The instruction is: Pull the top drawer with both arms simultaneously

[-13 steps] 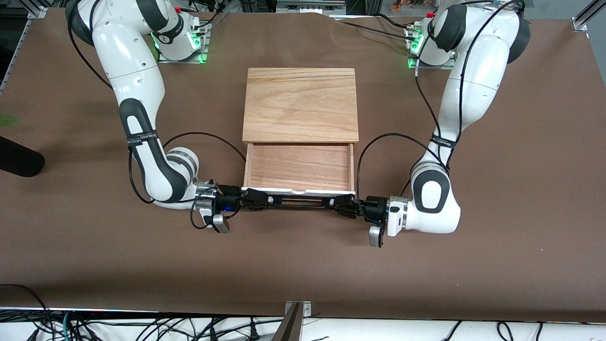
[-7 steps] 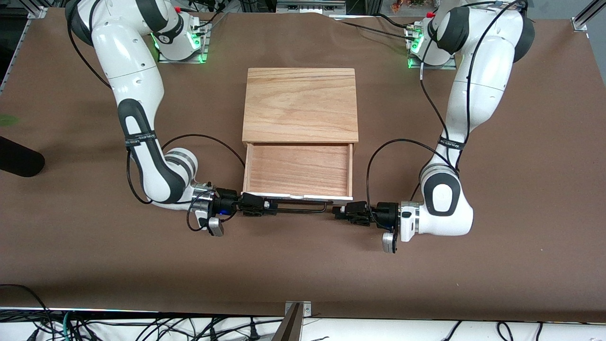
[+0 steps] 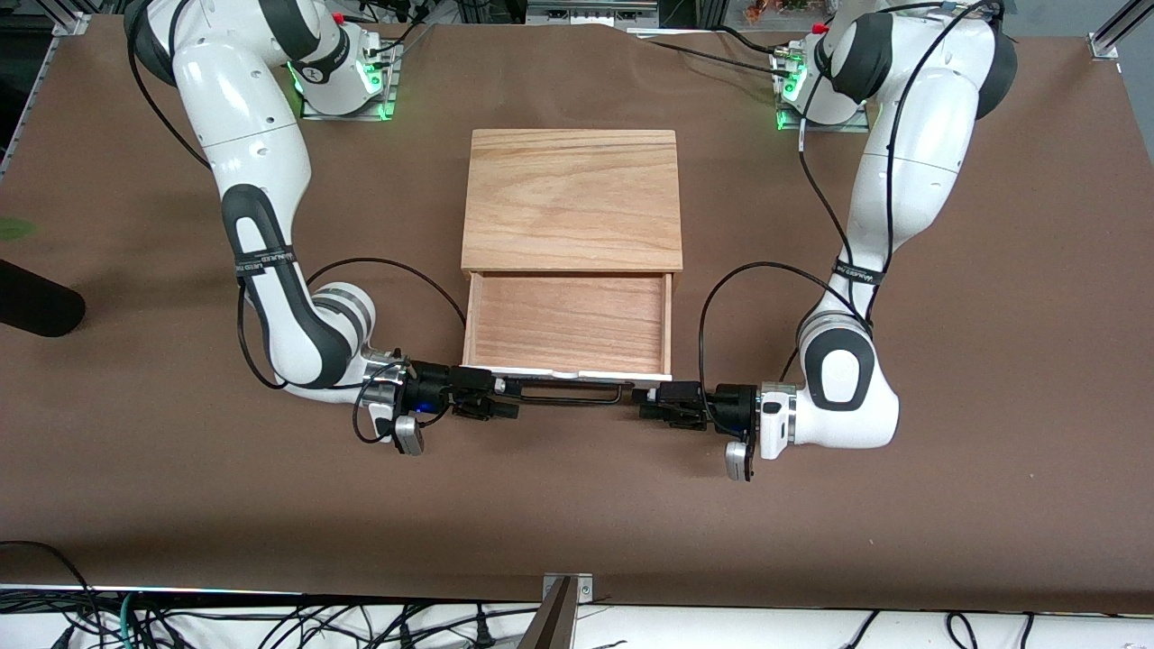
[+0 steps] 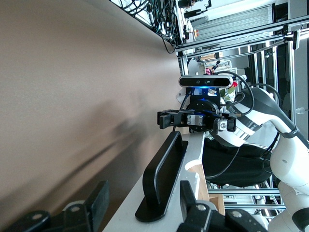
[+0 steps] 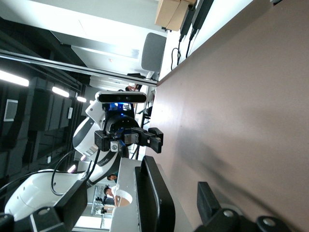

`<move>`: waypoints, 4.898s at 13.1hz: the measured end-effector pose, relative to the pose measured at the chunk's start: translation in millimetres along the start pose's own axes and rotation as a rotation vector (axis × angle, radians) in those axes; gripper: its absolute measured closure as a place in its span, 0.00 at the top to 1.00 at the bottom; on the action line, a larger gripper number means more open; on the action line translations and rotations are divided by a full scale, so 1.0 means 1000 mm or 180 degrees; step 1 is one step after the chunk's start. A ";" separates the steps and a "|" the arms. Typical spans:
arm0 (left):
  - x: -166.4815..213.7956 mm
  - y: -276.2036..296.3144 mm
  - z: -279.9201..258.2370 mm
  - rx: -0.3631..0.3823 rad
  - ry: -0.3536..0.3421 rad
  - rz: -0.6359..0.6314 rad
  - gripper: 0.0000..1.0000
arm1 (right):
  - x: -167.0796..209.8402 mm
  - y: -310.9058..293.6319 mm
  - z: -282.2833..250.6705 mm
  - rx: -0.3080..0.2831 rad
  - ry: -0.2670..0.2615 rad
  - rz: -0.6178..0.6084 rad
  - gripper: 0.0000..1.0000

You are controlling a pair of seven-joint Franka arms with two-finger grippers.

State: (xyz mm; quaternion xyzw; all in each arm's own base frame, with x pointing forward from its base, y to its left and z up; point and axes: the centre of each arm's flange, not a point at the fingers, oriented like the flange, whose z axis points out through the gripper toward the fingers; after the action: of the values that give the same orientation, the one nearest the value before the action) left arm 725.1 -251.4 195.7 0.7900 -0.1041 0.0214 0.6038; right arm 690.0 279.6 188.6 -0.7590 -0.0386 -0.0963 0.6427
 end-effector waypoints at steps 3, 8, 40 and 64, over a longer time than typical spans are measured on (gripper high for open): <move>0.004 0.007 -0.009 0.0098 -0.0087 0.0035 0.99 | 0.010 -0.024 -0.012 -0.0362 -0.0362 0.0030 1.00; 0.014 0.063 -0.068 0.0612 -0.0603 -0.0073 1.00 | 0.033 -0.063 -0.071 -0.0904 -0.0875 -0.0277 1.00; -0.094 0.368 -0.332 0.4145 -0.0599 -0.0815 1.00 | -0.058 -0.345 -0.388 -0.4509 -0.1275 0.0152 1.00; -0.101 0.356 -0.318 0.3929 -0.0686 -0.0881 1.00 | -0.029 -0.369 -0.383 -0.4411 -0.0712 0.0336 1.00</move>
State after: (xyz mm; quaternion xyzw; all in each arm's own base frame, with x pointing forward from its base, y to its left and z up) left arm 587.9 -21.6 603.7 0.9961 -0.0298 -0.0803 0.0212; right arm 557.5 -31.8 599.5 -0.9999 0.0027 0.0112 0.0072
